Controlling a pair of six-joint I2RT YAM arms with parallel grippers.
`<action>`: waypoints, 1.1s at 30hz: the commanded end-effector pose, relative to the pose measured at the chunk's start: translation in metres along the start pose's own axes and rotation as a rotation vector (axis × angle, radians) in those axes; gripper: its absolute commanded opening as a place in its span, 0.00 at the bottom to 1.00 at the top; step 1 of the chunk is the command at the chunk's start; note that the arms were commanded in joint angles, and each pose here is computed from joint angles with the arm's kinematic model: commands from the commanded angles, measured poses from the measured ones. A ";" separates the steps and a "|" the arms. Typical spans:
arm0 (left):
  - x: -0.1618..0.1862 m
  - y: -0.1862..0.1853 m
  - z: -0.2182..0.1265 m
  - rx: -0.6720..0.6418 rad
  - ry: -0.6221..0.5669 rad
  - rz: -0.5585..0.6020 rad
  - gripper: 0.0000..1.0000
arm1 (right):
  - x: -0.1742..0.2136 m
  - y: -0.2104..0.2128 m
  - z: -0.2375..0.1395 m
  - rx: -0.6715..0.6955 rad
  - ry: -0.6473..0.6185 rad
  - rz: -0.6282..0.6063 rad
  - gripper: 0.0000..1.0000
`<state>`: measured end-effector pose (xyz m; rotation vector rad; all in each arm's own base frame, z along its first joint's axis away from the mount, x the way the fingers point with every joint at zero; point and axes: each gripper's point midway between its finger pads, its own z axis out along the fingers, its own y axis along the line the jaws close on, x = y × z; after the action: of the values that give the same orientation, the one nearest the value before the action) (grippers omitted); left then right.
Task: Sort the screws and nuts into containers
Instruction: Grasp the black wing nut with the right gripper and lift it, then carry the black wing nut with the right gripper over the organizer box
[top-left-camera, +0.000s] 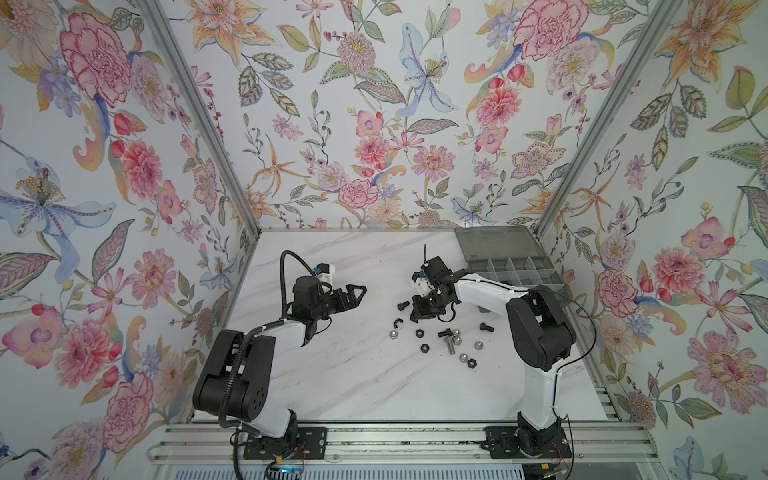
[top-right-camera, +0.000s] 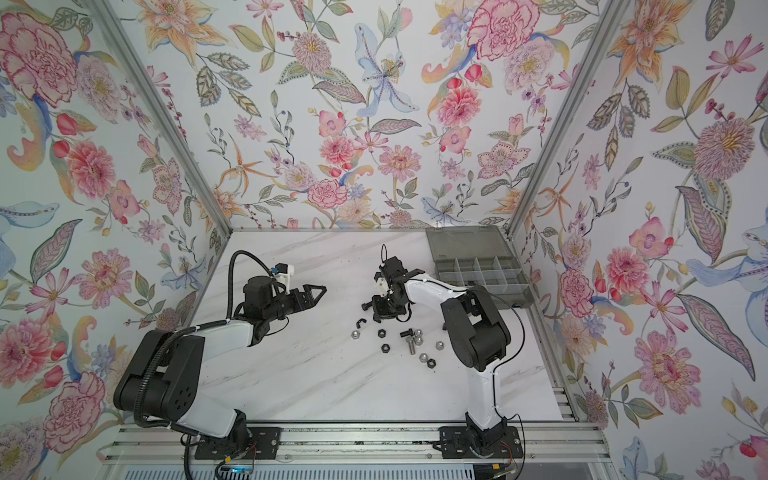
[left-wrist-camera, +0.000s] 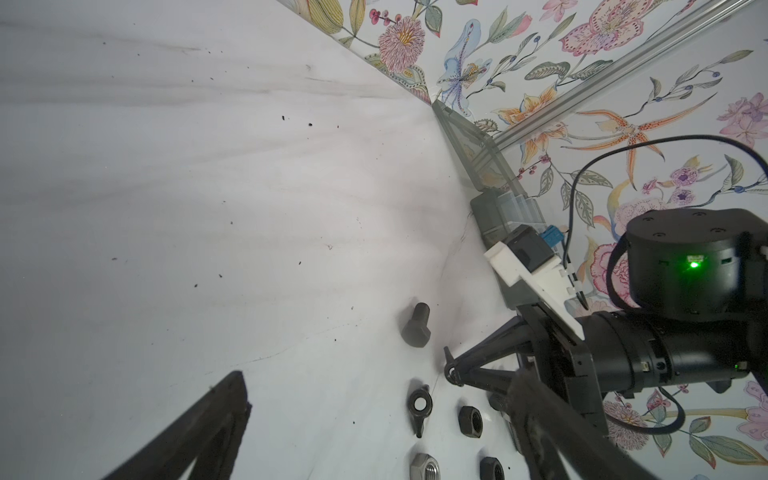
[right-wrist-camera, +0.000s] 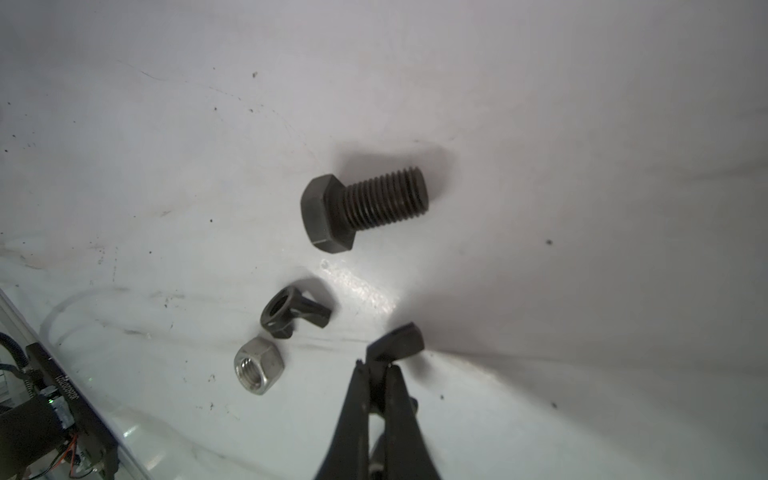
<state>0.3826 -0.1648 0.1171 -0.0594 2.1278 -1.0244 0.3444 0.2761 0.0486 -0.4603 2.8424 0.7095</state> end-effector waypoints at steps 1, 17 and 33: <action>0.002 -0.002 -0.002 -0.003 -0.007 0.017 0.99 | -0.015 -0.001 -0.044 -0.026 -0.093 0.010 0.00; -0.002 -0.004 0.001 0.008 -0.009 0.018 1.00 | -0.047 -0.210 -0.219 0.286 -0.518 0.450 0.00; -0.008 -0.007 0.002 0.013 -0.014 0.020 0.99 | -0.057 -0.287 -0.197 0.369 -0.465 0.569 0.00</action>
<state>0.3828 -0.1649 0.1176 -0.0586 2.1257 -1.0251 0.4684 -0.0409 0.1053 0.5070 2.5652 0.3017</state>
